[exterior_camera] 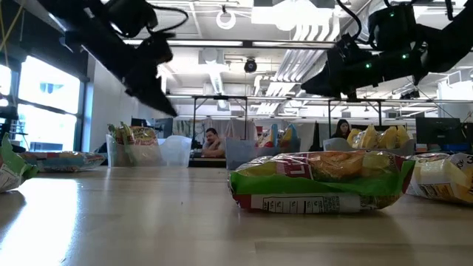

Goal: Sort Maruchan noodles
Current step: Put the left blue noodle pack into the black bin

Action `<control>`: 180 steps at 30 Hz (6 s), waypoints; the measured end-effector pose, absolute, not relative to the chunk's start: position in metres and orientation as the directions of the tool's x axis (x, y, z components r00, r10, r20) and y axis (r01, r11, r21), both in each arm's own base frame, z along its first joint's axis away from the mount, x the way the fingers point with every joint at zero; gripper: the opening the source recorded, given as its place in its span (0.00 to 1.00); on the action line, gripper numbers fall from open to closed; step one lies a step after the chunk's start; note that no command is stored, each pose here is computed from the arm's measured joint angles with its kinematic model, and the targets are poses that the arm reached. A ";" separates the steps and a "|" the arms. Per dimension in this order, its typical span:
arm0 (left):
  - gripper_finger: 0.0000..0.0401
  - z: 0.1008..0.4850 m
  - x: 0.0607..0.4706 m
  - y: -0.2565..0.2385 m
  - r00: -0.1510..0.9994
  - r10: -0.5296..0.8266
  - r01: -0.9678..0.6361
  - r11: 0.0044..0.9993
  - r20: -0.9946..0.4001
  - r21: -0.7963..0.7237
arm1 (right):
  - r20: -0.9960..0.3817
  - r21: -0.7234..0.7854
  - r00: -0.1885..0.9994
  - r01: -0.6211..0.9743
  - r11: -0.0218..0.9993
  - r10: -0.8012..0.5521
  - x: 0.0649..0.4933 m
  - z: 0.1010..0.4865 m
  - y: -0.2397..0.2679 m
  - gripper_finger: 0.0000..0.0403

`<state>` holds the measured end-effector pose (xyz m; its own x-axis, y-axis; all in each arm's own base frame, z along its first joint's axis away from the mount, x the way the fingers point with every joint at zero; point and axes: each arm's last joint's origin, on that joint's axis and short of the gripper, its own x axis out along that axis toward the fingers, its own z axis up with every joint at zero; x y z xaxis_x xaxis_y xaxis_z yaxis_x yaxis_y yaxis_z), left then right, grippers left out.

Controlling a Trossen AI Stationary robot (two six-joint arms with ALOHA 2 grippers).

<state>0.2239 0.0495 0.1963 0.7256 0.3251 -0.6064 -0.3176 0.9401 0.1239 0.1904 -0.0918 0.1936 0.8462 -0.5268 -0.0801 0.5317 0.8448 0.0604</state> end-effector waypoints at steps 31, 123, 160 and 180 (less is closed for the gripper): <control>0.50 0.146 0.186 0.024 -0.150 0.318 -0.495 0.796 -0.936 0.350 | -0.083 0.060 0.845 0.533 0.844 -0.528 0.191 0.195 -0.092 0.45; 0.04 0.155 0.231 0.001 0.644 -0.009 -0.175 0.972 -0.765 -0.158 | -0.527 0.740 0.799 0.264 0.619 0.289 0.367 0.147 -0.097 0.70; 0.51 0.099 0.226 0.047 0.833 -0.127 -0.217 0.820 -0.538 -0.529 | -0.563 0.565 0.788 0.149 0.812 0.247 0.372 0.145 -0.079 0.70; 0.03 0.098 0.258 0.049 0.842 -0.301 0.071 0.884 -0.447 -0.461 | -0.549 0.642 0.771 0.141 0.754 0.323 0.374 0.145 -0.061 0.70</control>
